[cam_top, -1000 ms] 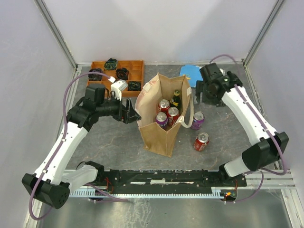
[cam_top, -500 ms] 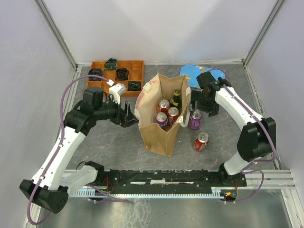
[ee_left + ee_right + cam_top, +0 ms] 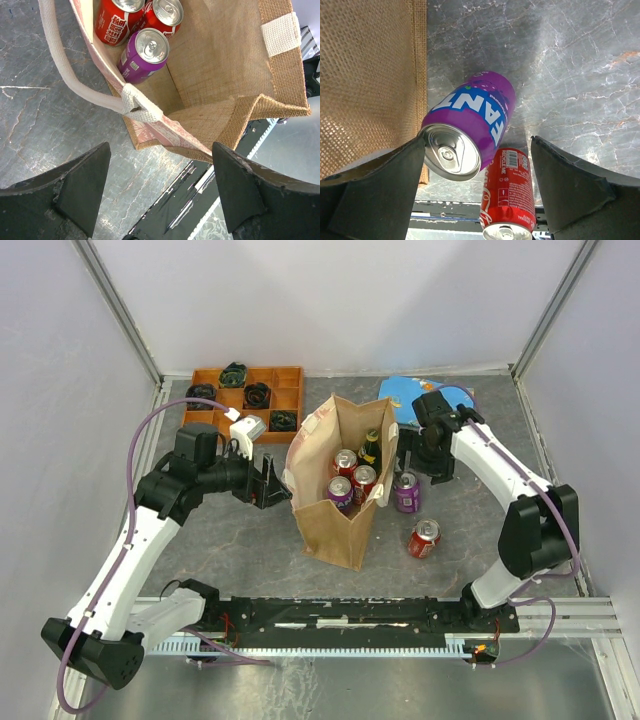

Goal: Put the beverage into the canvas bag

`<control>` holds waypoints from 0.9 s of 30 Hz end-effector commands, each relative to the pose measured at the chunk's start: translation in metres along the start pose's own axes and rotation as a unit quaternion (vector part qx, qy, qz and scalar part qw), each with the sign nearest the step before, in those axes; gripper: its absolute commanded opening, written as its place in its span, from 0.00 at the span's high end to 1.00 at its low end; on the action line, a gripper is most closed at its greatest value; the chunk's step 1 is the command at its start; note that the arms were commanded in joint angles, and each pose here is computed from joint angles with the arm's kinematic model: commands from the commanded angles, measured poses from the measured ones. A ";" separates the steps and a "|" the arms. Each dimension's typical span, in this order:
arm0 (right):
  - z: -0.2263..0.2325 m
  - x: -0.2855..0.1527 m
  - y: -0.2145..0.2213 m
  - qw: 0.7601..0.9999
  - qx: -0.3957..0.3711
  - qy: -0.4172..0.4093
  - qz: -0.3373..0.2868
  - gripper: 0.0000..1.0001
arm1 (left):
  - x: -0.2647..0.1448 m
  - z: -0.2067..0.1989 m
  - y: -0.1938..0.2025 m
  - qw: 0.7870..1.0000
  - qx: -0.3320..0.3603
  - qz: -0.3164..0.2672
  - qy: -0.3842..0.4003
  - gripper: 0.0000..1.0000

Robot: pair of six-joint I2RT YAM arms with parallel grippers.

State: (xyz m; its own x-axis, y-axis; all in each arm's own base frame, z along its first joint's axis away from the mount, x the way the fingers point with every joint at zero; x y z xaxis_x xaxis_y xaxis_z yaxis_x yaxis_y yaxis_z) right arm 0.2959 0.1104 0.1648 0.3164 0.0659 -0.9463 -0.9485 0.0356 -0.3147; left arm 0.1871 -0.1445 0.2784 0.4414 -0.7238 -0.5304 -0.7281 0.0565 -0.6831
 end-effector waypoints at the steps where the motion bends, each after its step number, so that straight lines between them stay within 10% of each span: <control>1: -0.015 -0.011 0.016 0.999 -0.004 0.033 0.013 0.07 | -0.001 0.000 -0.004 1.000 0.030 -0.007 0.004 0.12; 27: -0.010 -0.037 0.020 1.000 -0.002 0.000 0.003 0.08 | 0.002 -0.002 -0.003 0.999 0.032 -0.001 0.014 0.12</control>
State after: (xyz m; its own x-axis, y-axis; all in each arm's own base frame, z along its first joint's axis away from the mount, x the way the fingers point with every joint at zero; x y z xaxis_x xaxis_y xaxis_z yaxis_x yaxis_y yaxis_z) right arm 0.2651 0.0961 0.1732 0.2635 0.0285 -0.9642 -0.9645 0.0277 -0.2628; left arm 0.1890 -0.1456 0.2756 0.4316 -0.7239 -0.5382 -0.7352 0.0634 -0.6749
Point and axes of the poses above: each gripper's point midway between its finger pads, its own x axis out along the fingers, its own z axis along the line the jaws close on, y = z × x, the point moved 5 cm from there along -x, back along the fingers, and after that the axes turned 8 degrees about -x, right-handed, at the moved point
